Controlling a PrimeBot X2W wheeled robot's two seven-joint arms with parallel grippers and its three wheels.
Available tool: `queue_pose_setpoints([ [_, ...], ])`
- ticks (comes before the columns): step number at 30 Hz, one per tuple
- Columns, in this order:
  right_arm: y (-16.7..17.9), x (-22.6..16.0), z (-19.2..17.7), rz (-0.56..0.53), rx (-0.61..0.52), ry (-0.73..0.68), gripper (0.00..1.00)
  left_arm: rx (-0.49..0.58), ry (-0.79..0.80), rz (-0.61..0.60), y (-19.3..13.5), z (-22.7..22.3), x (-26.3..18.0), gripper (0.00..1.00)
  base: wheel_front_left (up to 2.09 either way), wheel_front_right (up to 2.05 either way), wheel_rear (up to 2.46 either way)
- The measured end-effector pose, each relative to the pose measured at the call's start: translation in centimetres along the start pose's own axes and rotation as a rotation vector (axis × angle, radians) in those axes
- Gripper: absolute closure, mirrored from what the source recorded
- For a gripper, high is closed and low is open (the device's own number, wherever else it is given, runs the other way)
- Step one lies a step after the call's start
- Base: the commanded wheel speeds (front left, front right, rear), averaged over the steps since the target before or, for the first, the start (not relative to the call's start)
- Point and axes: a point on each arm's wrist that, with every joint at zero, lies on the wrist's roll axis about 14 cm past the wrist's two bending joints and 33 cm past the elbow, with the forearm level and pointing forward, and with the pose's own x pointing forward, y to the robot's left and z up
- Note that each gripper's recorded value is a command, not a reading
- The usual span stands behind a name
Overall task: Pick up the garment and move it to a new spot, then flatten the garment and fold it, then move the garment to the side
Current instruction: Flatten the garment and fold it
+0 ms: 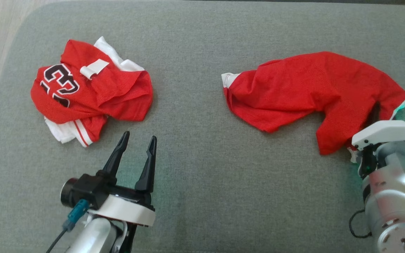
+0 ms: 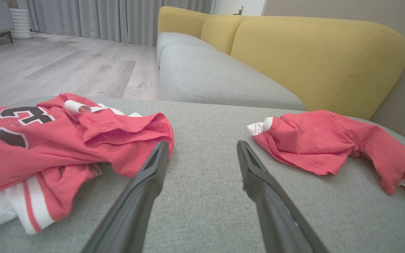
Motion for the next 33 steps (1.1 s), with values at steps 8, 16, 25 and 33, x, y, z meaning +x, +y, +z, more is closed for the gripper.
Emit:
queue_pose_setpoints([
  [8,0.4,0.0,8.0,-0.006,-0.029,-0.212,1.0,-0.01,-0.044,0.004,-0.2,1.4,0.0,0.0,0.0,0.0,0.0],
  [16,7.1,-5.3,27.5,0.072,-0.206,-0.698,1.0,-0.031,-0.1,0.04,-0.4,2.7,-2.2,0.0,0.0,0.0,0.0],
  [25,19.6,-5.8,21.0,0.401,-0.653,-0.596,1.0,-0.032,-0.117,0.086,0.7,2.9,-3.9,0.0,0.0,0.0,0.0],
  [33,17.5,-5.7,-3.8,0.672,-0.908,-0.037,1.0,-0.04,-0.071,0.088,0.8,1.4,-4.2,0.0,0.0,0.0,0.0],
])
